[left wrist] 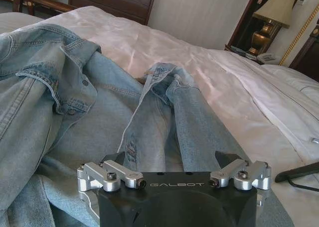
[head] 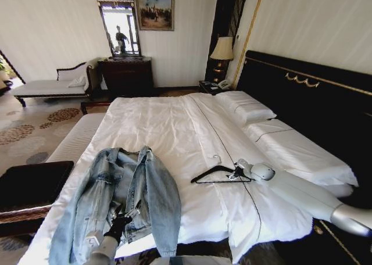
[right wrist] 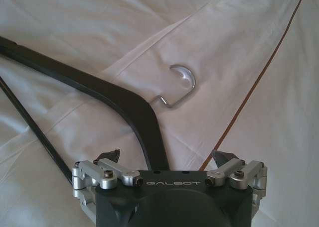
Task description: Pick up the clothes from the bed and hang them on the clothes hanger.
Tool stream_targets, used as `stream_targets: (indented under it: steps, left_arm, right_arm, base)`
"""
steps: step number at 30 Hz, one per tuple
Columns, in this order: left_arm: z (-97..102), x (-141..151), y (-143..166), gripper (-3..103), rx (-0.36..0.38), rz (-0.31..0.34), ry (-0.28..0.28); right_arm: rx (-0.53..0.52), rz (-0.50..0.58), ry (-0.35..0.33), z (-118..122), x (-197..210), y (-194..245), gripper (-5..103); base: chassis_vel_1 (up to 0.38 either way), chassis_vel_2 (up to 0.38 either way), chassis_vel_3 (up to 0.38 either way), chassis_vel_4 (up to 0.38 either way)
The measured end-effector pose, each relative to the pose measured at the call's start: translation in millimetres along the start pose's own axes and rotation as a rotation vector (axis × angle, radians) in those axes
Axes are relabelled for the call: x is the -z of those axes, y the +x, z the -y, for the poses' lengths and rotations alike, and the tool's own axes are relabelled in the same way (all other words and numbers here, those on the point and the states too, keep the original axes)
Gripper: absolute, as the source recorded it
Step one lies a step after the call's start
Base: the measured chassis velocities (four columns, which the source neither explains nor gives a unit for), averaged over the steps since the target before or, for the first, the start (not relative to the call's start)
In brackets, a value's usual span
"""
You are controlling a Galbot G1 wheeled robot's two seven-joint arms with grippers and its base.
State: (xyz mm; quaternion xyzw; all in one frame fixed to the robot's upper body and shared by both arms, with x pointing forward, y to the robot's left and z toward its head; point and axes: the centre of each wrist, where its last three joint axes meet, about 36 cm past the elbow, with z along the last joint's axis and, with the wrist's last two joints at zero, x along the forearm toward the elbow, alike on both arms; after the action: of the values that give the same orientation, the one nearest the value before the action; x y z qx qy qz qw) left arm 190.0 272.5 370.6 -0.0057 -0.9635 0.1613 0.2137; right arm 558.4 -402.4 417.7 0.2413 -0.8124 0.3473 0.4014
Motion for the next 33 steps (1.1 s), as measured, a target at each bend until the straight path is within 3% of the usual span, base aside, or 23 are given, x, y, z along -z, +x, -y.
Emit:
stream_targets:
  steps: [14, 20, 23, 26, 28, 30, 33]
  left_arm:
    - [-2.4, -3.8, 2.4, 100, 0.007, 0.01, 0.015]
    - [-3.0, -4.6, 2.7, 100, 0.012, 0.013, 0.019]
    - [-3.6, -4.5, 2.7, 100, 0.013, 0.014, 0.02]
    - [-4.2, -4.7, 2.9, 100, 0.015, 0.016, 0.023]
    - [-5.2, -5.9, 3.6, 100, 0.017, 0.016, 0.023]
    - [-5.3, -6.2, 3.8, 100, 0.017, 0.017, 0.023]
    - [-6.0, -7.1, 3.7, 100, 0.018, 0.02, 0.023]
  right_arm:
    - [0.11, -0.13, 0.082, 5.9, 15.4, -13.7, 98]
    - [0.111, -0.173, 0.078, 14.1, 13.7, -26.8, 93]
    - [0.116, -0.188, 0.076, 18.1, 13.6, -31.5, 97]
    - [0.121, -0.192, 0.074, 20.0, 15.4, -35.4, 95]
    - [0.12, -0.187, 0.072, 21.3, 20.9, -39.5, 79]
    - [0.122, -0.184, 0.071, 21.2, 23.1, -40.4, 79]
    - [0.137, -0.187, 0.076, 18.6, 25.5, -42.7, 62]
  base:
    - [0.0, 0.0, 0.0, 0.0]
    - [0.0, 0.0, 0.0, 0.0]
    - [0.0, 0.0, 0.0, 0.0]
    - [0.0, 0.0, 0.0, 0.0]
    - [0.0, 0.0, 0.0, 0.0]
    - [0.0, 0.0, 0.0, 0.0]
    - [0.0, 0.0, 0.0, 0.0]
